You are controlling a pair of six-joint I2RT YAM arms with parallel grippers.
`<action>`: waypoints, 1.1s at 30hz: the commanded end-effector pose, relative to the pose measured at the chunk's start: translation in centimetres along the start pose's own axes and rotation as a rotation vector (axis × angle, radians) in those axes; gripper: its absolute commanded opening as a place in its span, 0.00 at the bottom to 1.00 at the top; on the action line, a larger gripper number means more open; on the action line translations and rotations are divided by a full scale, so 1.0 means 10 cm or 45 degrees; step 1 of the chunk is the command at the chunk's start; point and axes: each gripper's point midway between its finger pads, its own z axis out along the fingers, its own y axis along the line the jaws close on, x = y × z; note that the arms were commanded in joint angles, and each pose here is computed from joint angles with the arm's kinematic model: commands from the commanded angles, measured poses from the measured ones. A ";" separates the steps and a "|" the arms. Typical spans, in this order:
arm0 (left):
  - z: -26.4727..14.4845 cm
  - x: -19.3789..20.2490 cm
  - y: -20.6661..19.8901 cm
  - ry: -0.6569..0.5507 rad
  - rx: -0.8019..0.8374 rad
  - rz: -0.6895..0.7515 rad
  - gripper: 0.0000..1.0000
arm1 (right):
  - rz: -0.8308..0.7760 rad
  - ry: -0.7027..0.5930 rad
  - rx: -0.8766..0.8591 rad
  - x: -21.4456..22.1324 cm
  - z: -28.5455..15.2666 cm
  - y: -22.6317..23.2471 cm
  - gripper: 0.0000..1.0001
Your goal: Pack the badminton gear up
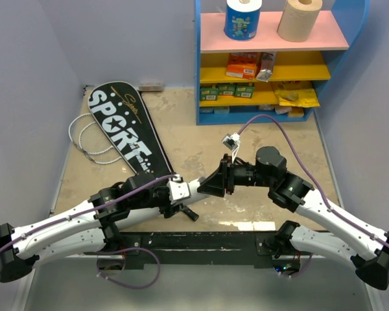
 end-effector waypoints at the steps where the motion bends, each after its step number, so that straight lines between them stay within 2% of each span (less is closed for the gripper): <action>1: -0.08 -0.59 0.03 -0.287 -0.006 0.042 0.00 | 0.013 -0.100 0.022 -0.15 0.06 -0.03 0.45; 12: -0.16 -0.67 0.05 -0.343 -0.027 0.051 0.00 | 0.064 -0.236 0.223 -0.25 0.00 -0.35 0.49; 26: -0.13 -0.66 0.06 -0.331 -0.029 0.050 0.00 | 0.130 -0.333 0.187 -0.15 -0.22 -0.30 0.51; 29: -0.13 -0.67 0.07 -0.333 -0.037 0.049 0.00 | 0.137 -0.303 0.213 -0.10 -0.20 -0.37 0.43; 30: -0.14 -0.67 0.07 -0.336 -0.040 0.050 0.00 | 0.132 -0.288 0.212 -0.10 -0.18 -0.36 0.33; 32: -0.14 -0.66 0.09 -0.332 -0.049 0.048 0.00 | 0.143 -0.232 0.224 -0.01 -0.13 -0.42 0.24; 33: -0.15 -0.68 0.10 -0.337 -0.062 0.048 0.00 | 0.147 -0.206 0.211 0.02 -0.11 -0.41 0.15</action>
